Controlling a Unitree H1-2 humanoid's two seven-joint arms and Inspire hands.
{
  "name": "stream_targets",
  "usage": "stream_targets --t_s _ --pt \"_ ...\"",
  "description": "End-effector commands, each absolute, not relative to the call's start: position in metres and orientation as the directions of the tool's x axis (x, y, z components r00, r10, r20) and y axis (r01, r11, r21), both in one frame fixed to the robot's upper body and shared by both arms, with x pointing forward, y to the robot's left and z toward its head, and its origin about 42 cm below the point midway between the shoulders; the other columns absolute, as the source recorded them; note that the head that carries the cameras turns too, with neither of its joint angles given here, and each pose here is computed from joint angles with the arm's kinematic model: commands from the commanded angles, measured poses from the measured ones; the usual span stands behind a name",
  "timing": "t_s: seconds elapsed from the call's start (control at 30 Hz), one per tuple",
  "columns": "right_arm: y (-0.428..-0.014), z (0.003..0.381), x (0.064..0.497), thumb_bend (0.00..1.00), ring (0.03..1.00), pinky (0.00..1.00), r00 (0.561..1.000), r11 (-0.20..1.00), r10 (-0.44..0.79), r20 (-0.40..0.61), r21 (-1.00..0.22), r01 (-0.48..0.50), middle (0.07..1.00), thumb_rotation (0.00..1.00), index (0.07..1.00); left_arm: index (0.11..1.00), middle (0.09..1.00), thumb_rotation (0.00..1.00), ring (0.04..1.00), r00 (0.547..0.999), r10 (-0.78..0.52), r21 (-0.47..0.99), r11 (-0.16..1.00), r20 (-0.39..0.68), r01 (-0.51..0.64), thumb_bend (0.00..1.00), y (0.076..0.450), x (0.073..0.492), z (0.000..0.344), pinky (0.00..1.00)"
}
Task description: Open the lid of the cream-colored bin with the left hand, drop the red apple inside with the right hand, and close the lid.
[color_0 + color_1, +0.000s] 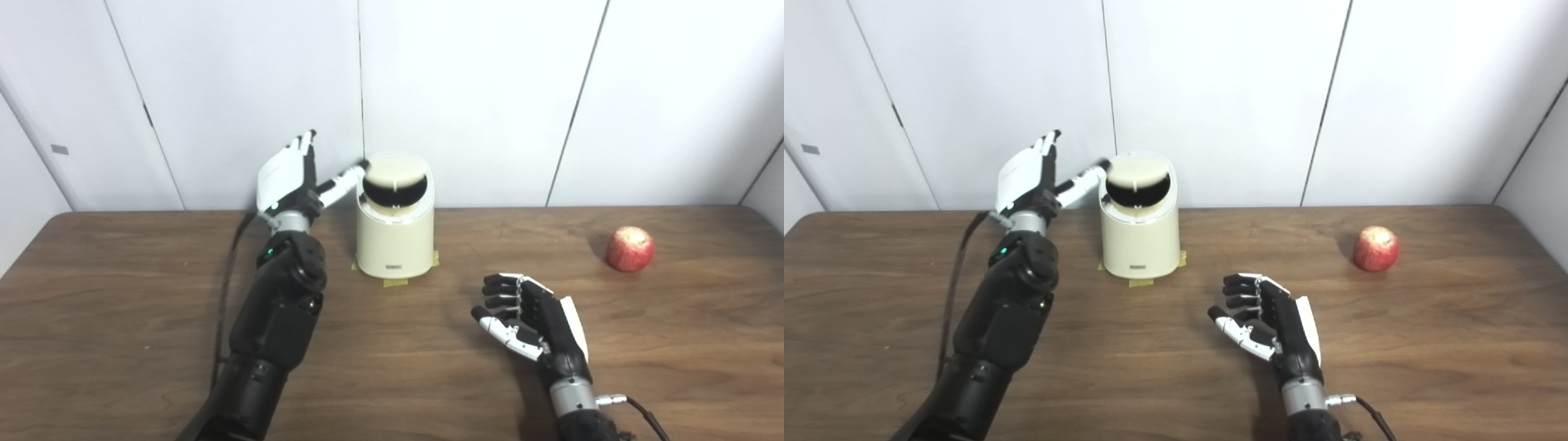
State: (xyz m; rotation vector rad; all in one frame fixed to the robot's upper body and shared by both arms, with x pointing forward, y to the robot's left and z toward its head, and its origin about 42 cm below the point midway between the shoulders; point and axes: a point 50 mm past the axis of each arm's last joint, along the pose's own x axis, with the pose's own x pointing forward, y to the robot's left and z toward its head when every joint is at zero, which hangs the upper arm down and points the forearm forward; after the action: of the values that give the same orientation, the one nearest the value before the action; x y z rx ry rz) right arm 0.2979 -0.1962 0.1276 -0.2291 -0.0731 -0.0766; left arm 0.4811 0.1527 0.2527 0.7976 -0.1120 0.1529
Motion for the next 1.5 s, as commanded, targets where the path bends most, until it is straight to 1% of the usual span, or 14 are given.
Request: stream_targets --t_s 0.0,0.13,0.23,0.3,0.43,0.53,0.57,0.63,0.77,0.83,0.9,1.07,1.23,1.47 --pt "-0.194 0.144 0.306 0.35 0.602 0.5 0.986 0.973 -0.063 0.158 -0.209 0.095 0.629 0.2 0.616 1.0 1.0 1.0 1.0 0.942 0.015 0.639 0.731 0.336 -0.239 0.6 0.147 0.478 0.292 1.0" --pt "-0.196 0.143 0.306 0.35 0.608 0.5 0.983 0.977 -0.066 0.171 -0.188 0.099 0.632 0.19 0.612 0.997 1.0 1.0 1.0 0.91 -0.041 0.569 0.792 0.412 -0.222 0.54 0.154 0.457 0.29 0.99" --pt "-0.199 0.144 0.307 0.35 0.61 0.5 0.982 0.976 -0.076 0.174 -0.19 0.109 0.634 0.2 0.611 0.981 0.991 1.0 0.987 0.893 -0.053 0.519 0.829 0.447 -0.211 0.52 0.167 0.433 0.285 0.93" --pt "-0.202 0.147 0.307 0.35 0.61 0.5 0.982 0.97 -0.083 0.172 -0.21 0.119 0.634 0.23 0.612 0.93 0.945 1.0 0.938 0.879 -0.059 0.488 0.848 0.474 -0.207 0.45 0.177 0.417 0.279 0.86" --pt "-0.211 0.166 0.309 0.34 0.606 0.51 0.965 0.918 -0.044 0.257 -0.371 0.141 0.638 0.28 0.627 0.845 0.859 1.0 0.853 0.863 -0.034 0.407 0.891 0.505 -0.203 0.33 0.201 0.38 0.259 0.78" --pt "-0.22 0.191 0.312 0.39 0.589 0.47 0.942 0.839 0.009 0.335 -0.515 0.175 0.654 0.25 0.651 0.798 0.814 0.94 0.812 0.863 -0.048 0.355 0.922 0.502 -0.155 0.19 0.22 0.35 0.237 0.73" --pt "-0.223 0.199 0.313 0.43 0.541 0.42 0.936 0.819 0.022 0.351 -0.543 0.184 0.646 0.26 0.657 0.791 0.808 0.85 0.803 0.864 -0.064 0.352 0.926 0.5 -0.136 0.18 0.226 0.342 0.228 0.71" --pt "-0.229 0.214 0.315 0.47 0.411 0.31 0.924 0.772 0.054 0.378 -0.603 0.201 0.636 0.24 0.669 0.782 0.804 0.75 0.794 0.869 -0.08 0.343 0.933 0.489 -0.106 0.16 0.235 0.328 0.214 0.69" --pt "-0.245 0.249 0.321 0.62 0.638 0.5 0.9 0.637 0.128 0.416 -0.73 0.247 0.724 0.27 0.701 0.783 0.809 0.77 0.805 0.884 -0.07 0.3 0.951 0.462 -0.081 0.21 0.247 0.299 0.196 0.73" --pt "-0.254 0.263 0.325 0.67 0.697 0.56 0.897 0.566 0.158 0.412 -0.782 0.259 0.743 0.29 0.718 0.779 0.808 0.77 0.806 0.885 -0.065 0.281 0.957 0.46 -0.076 0.2 0.249 0.289 0.191 0.74" --pt "-0.268 0.276 0.333 0.78 0.774 0.67 0.908 0.479 0.176 0.381 -0.839 0.259 0.795 0.37 0.775 0.772 0.803 0.77 0.805 0.887 -0.065 0.261 0.963 0.458 -0.064 0.18 0.252 0.28 0.186 0.74" --pt "-0.296 0.317 0.361 0.99 0.87 0.69 0.968 0.245 0.158 0.196 -0.957 0.154 0.911 0.43 0.859 0.792 0.82 0.82 0.824 0.905 -0.082 0.258 0.966 0.418 -0.032 0.2 0.256 0.262 0.175 0.77" --pt "-0.317 0.334 0.399 1.0 0.914 0.69 0.998 0.06 0.057 -0.008 -0.998 -0.011 0.946 0.36 0.859 0.796 0.819 0.81 0.817 0.919 -0.08 0.263 0.964 0.386 -0.027 0.19 0.259 0.257 0.168 0.76" --pt "-0.338 0.324 0.448 1.0 0.922 0.65 0.982 -0.101 -0.079 -0.17 -0.979 -0.178 0.951 0.31 0.859 0.795 0.819 0.82 0.813 0.921 -0.069 0.261 0.965 0.383 -0.037 0.18 0.26 0.257 0.168 0.74"
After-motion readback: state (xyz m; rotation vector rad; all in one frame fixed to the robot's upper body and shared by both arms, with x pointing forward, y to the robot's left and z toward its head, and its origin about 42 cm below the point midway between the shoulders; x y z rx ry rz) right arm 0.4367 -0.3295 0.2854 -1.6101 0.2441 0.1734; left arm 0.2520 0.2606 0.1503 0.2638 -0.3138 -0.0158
